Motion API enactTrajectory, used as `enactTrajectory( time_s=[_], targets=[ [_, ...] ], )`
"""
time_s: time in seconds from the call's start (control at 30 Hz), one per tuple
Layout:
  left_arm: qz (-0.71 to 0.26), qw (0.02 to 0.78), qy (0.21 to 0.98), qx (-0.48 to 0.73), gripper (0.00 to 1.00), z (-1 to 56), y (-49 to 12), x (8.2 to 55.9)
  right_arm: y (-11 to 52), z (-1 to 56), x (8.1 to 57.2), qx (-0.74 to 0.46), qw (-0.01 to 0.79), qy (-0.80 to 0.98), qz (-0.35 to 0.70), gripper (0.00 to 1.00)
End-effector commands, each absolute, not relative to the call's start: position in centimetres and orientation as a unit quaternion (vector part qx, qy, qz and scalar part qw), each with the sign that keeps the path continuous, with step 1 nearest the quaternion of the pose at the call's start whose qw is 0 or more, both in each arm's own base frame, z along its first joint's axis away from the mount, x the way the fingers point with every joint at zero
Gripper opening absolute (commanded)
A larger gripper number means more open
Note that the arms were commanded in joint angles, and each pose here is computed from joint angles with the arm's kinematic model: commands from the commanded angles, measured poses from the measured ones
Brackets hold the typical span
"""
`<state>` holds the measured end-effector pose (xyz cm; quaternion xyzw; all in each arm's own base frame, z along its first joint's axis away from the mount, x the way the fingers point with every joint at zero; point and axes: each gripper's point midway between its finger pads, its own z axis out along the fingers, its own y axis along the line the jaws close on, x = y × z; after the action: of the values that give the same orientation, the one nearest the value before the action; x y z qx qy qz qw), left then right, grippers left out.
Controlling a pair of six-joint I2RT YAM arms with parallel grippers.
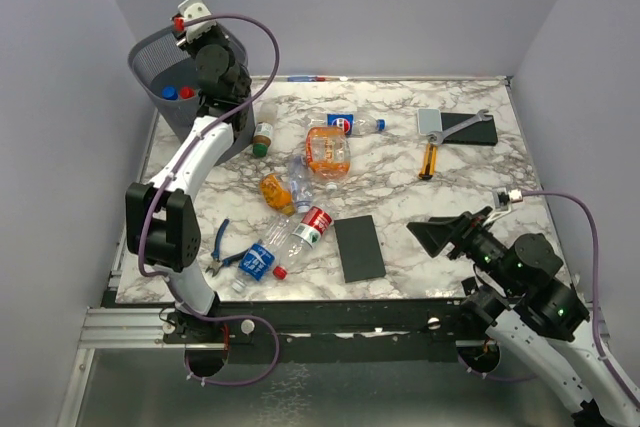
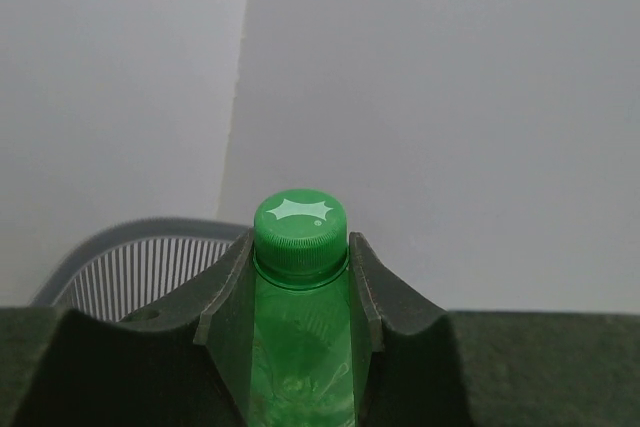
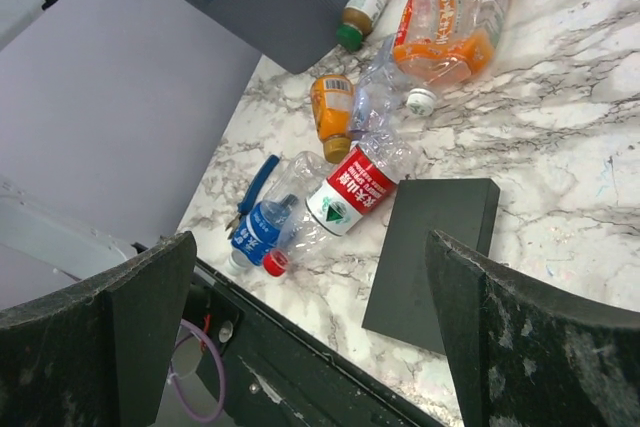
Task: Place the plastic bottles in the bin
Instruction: Place the plastic bottle in the trash bin, then pick up the plastic bottle from the corner of the board.
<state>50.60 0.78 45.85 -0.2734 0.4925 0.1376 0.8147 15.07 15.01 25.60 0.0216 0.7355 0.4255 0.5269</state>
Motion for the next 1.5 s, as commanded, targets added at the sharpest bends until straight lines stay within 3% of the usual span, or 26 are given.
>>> enactTrajectory(
  time_s=[0.0,0.07,0.1,0.17,0.23,0.4,0.6,0.73,0.87,1.1,1.3,1.47],
  targets=[
    [0.174,0.772,0.535,-0.296,0.0,41.0,1.8,52.0,13.9,24.9,15.2,0.045,0.532,0.741,0.408,1.0],
    [0.172,0.764,0.549,-0.291,0.09,40.0,1.5,52.7,13.6,25.0,15.2,0.049,0.535,0.74,0.405,1.0],
    [0.167,0.763,0.555,-0.288,0.21,39.8,1.3,52.9,13.5,25.0,15.2,0.05,0.537,0.739,0.404,1.0],
    [0.156,0.762,0.567,-0.273,0.57,39.7,0.7,53.5,13.3,24.9,15.2,0.052,0.537,0.741,0.4,1.0],
    [0.15,0.764,0.568,-0.266,0.78,40.3,0.5,53.7,13.3,25.0,15.2,0.051,0.537,0.742,0.398,1.0],
    [0.114,0.786,0.535,-0.287,0.99,44.9,0.2,52.7,13.6,25.4,15.3,0.045,0.538,0.742,0.399,1.0],
    [0.069,0.813,0.495,-0.298,0.99,52.4,-1.9,48.2,13.8,25.4,16.1,0.044,0.541,0.745,0.387,1.0],
    [-0.012,0.821,0.505,-0.264,0.99,54.3,-7.1,43.2,13.6,25.8,17.2,0.054,0.553,0.746,0.367,1.0],
    [-0.099,0.793,0.572,-0.185,0.99,50.3,-14.7,39.6,13.3,26.4,18.7,0.058,0.566,0.753,0.332,1.0],
    [-0.154,0.679,0.716,-0.036,0.99,38.0,-23.3,33.1,13.9,25.4,21.4,0.054,0.529,0.809,0.251,1.0],
    [-0.195,0.601,0.774,-0.048,0.99,27.1,-20.7,27.4,19.3,20.4,23.1,0.041,0.433,0.853,0.289,0.98],
    [-0.254,0.592,0.759,-0.092,0.99,24.9,-17.3,23.7,24.7,16.8,23.2,0.022,0.362,0.851,0.379,0.92]
  ],
)
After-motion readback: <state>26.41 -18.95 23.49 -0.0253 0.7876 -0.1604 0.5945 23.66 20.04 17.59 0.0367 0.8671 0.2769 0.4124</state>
